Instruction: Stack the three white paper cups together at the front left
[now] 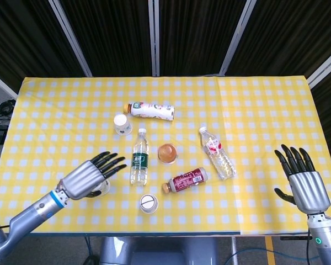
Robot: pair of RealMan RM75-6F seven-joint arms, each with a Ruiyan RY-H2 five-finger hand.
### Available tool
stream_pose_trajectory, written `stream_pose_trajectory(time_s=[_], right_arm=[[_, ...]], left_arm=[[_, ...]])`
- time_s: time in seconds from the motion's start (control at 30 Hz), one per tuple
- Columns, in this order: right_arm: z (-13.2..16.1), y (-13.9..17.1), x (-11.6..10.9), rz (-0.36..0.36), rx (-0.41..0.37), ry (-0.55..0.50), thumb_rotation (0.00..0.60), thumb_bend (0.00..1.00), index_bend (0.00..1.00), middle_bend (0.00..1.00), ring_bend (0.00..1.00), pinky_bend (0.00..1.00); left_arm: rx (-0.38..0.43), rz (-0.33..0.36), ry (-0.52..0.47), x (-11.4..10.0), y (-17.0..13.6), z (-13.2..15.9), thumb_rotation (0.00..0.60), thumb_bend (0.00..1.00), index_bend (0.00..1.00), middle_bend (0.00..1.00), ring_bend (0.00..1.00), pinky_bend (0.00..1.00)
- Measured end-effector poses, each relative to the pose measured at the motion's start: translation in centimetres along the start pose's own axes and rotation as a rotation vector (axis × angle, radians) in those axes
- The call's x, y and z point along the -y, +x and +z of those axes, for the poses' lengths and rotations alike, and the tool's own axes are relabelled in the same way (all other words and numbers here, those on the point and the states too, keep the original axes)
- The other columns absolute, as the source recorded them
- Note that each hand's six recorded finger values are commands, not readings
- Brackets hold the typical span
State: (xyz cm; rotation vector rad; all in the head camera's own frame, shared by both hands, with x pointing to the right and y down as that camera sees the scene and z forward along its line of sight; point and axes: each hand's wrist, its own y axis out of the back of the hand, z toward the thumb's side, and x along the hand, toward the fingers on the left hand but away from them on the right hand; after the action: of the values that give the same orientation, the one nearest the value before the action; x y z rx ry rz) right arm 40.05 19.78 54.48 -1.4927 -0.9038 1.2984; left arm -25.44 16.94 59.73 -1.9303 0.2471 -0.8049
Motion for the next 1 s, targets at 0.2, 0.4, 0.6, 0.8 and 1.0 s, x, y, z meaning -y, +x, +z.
stream_pose_trajectory(time_s=[0.2, 0.4, 0.6, 0.8, 1.0], right_arm=[[-0.5, 0.2, -0.5, -0.025, 0.019, 0.01, 0.6, 0.0, 0.0, 0.0, 0.0, 0.0], [-0.7, 0.3, -0.8, -0.034, 0.026, 0.006, 0.6, 0.0, 0.0, 0.0, 0.0, 0.0], [-0.6, 0.2, -0.8, -0.038, 0.021, 0.01, 0.6, 0.0, 0.0, 0.0, 0.0, 0.0], [-0.7, 0.3, -0.8, -0.042, 0.023, 0.01, 0.6, 0.0, 0.0, 0.0, 0.0, 0.0], [-0.7, 0.3, -0.9, -0.046, 0.024, 0.008, 0.6, 0.0, 0.0, 0.0, 0.0, 0.0]], left_arm=[[0.181, -0.03, 0.032, 0.9, 3.9, 4.2, 0.6, 0.02, 0.06, 0.02, 0.08, 0.11], [0.28, -0.069, 0.069, 2.0, 4.9, 6.3, 0.6, 0.02, 0.13, 0.07, 0.12, 0.16], [0.303, -0.079, 0.084, 2.9, 5.5, 7.1, 0.6, 0.15, 0.16, 0.12, 0.17, 0.22], [0.311, -0.081, 0.095, 4.3, 6.8, 7.9, 0.6, 0.23, 0.2, 0.17, 0.24, 0.3], [0.311, -0.077, 0.118, 5.0, 7.8, 8.5, 0.6, 0.28, 0.36, 0.36, 0.38, 0.46]])
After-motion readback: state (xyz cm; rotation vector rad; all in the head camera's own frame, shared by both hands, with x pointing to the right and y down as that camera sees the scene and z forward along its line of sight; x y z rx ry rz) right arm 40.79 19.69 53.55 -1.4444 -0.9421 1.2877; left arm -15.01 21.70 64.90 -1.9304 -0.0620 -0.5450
